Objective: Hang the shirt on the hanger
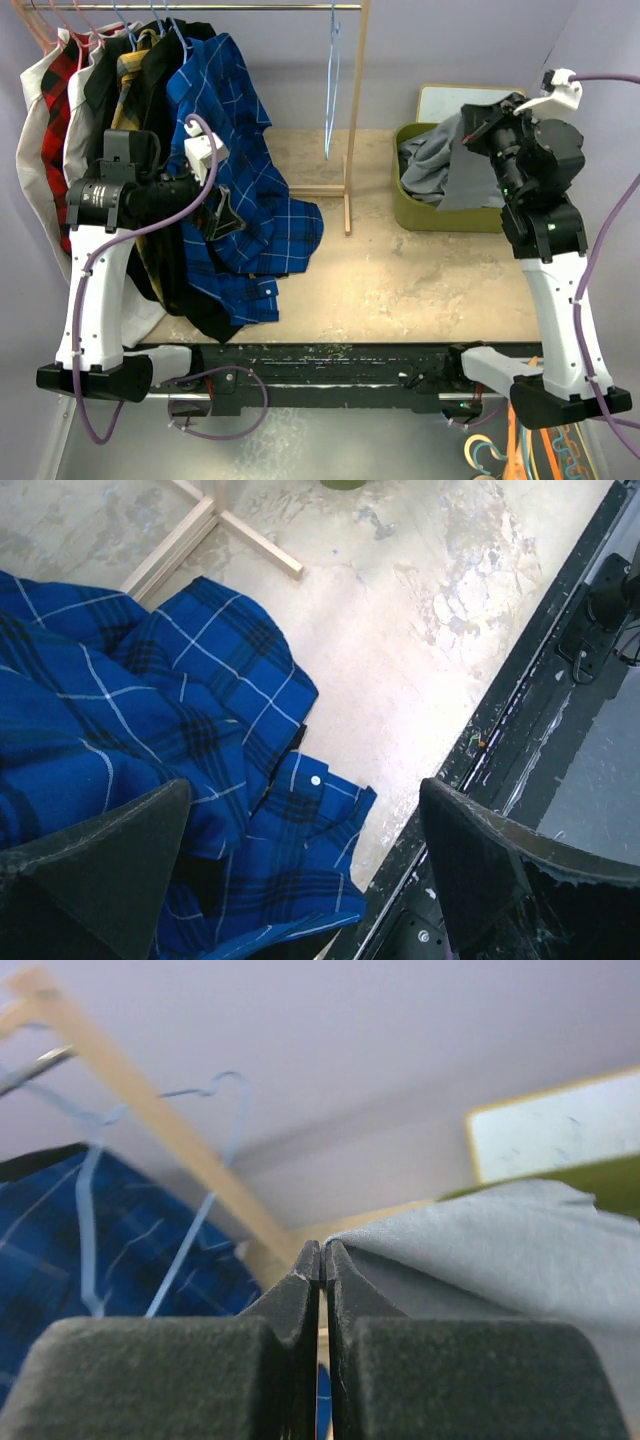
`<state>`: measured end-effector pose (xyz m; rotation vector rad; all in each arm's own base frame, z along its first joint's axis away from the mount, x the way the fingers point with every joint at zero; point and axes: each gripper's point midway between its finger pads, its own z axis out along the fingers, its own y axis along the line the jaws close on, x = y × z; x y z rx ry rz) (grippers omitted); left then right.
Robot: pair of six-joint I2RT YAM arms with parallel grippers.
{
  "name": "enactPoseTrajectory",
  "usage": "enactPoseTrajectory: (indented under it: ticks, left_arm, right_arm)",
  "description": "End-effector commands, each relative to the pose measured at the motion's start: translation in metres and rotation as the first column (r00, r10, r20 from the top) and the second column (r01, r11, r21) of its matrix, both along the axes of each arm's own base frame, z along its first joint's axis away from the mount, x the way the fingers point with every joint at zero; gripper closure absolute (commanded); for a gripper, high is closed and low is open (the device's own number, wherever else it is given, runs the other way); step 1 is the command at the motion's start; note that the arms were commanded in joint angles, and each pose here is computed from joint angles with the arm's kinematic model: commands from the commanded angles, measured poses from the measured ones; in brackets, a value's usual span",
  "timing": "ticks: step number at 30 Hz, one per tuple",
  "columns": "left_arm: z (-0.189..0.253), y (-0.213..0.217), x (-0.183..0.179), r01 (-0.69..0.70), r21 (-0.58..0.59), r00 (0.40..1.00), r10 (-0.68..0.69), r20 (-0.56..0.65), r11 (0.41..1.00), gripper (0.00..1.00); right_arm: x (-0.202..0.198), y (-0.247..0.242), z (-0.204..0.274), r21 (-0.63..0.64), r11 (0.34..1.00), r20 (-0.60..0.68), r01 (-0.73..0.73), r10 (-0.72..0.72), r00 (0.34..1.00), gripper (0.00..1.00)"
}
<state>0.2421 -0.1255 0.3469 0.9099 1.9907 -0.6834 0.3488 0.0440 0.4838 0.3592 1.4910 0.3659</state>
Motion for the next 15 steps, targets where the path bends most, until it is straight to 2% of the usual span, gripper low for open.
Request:
enactPoseTrajectory:
  ticks: [1, 3, 5, 7, 9, 10, 12, 15]
  left_arm:
    - [0.02, -0.01, -0.006, 0.078, -0.04, 0.995, -0.075, 0.064, 0.996, 0.01]
    - [0.023, -0.013, -0.009, 0.099, -0.055, 0.993, -0.095, 0.064, 0.994, 0.01]
    - [0.025, -0.018, -0.015, 0.135, -0.079, 0.989, -0.13, 0.064, 0.988, 0.01]
    - [0.028, -0.022, -0.02, 0.168, -0.095, 0.984, -0.162, 0.07, 0.981, 0.01]
    - [0.029, -0.023, -0.022, 0.176, -0.1, 0.983, -0.169, 0.071, 0.979, 0.01]
    - [0.029, -0.022, -0.021, 0.173, -0.097, 0.983, -0.166, 0.071, 0.98, 0.01]
    - [0.027, -0.021, -0.02, 0.163, -0.091, 0.985, -0.157, 0.072, 0.982, 0.01]
    - [0.023, -0.021, -0.02, 0.159, -0.09, 0.986, -0.153, 0.066, 0.983, 0.01]
  right_arm:
    - [-0.04, 0.035, 0.087, -0.132, 0.972, 0.22, -0.192, 0.218, 0.951, 1.0]
    - [-0.07, 0.055, 0.124, -0.185, 0.933, 0.298, -0.308, 0.352, 0.887, 1.0]
    - [-0.102, 0.081, 0.149, -0.243, 0.858, 0.357, -0.453, 0.513, 0.781, 1.0]
    - [-0.133, 0.114, 0.153, -0.303, 0.713, 0.365, -0.632, 0.7, 0.614, 1.0]
    - [-0.17, 0.148, 0.139, -0.353, 0.483, 0.349, -0.801, 0.863, 0.366, 1.0]
    - [-0.188, 0.159, 0.131, -0.379, 0.386, 0.358, -0.841, 0.899, 0.252, 1.0]
    - [-0.193, 0.179, 0.09, -0.375, 0.272, 0.315, -0.886, 0.936, 0.154, 1.0]
    - [-0.183, 0.202, 0.027, -0.321, 0.169, 0.206, -0.932, 0.973, 0.105, 1.0]
